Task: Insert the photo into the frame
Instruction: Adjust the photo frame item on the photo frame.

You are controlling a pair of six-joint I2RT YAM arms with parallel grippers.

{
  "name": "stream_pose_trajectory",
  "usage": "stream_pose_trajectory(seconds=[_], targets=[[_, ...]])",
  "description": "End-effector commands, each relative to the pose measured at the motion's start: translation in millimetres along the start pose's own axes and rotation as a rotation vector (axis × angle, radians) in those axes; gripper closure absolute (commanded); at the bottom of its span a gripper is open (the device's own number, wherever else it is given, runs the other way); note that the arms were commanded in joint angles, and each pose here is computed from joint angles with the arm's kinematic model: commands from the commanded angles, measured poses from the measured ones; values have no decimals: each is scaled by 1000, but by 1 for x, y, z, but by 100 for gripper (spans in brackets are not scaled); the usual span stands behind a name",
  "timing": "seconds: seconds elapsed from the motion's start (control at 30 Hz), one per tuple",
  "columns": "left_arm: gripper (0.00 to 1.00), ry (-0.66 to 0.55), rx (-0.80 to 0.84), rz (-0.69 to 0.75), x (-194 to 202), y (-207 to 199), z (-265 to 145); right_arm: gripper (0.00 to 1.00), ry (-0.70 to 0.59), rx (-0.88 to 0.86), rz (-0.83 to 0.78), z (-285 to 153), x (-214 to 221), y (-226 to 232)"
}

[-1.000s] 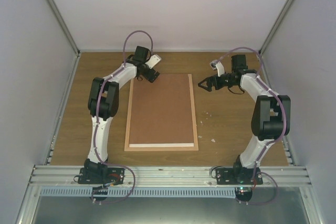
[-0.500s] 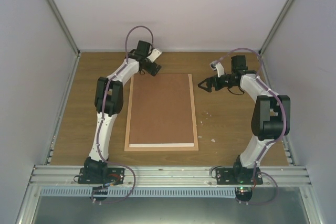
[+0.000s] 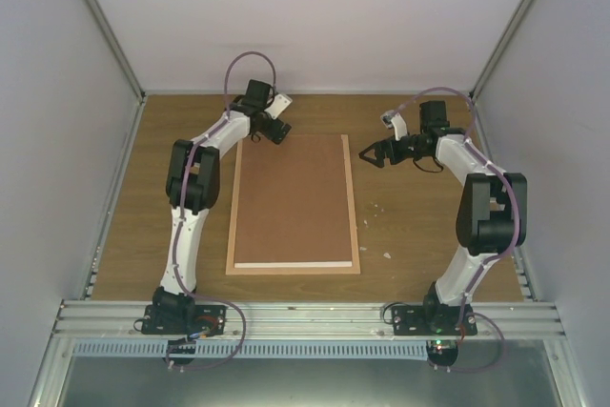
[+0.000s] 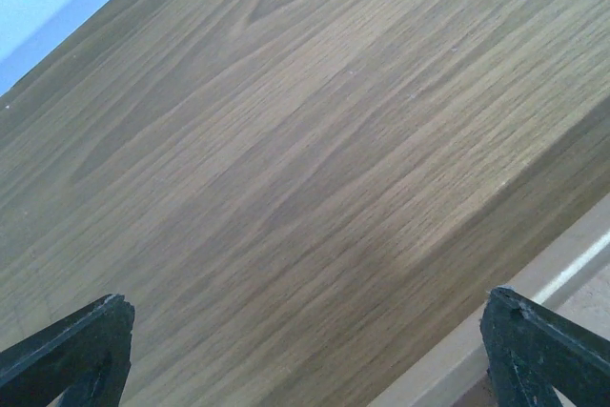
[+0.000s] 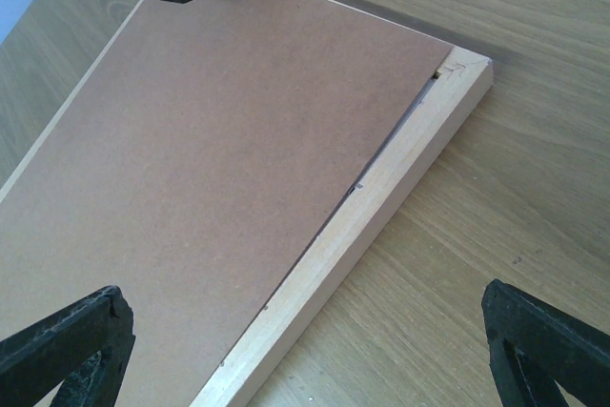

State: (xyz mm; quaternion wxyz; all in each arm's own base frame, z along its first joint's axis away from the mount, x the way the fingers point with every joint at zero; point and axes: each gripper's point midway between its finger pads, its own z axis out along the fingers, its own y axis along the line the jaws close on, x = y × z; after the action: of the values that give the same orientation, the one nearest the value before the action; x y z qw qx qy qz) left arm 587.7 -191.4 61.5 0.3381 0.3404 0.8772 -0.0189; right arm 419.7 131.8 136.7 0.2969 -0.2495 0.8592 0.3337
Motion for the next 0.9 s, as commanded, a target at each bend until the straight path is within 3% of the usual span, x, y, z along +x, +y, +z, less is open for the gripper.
stream_pose_trajectory(seconds=[0.0,0.87], targets=[[1,67,79,10,22,-24,-4,0,-10,-22,7,1,2,0],[1,89,121,12,26,-36,-11,0,-12,-26,7,1,1,1]])
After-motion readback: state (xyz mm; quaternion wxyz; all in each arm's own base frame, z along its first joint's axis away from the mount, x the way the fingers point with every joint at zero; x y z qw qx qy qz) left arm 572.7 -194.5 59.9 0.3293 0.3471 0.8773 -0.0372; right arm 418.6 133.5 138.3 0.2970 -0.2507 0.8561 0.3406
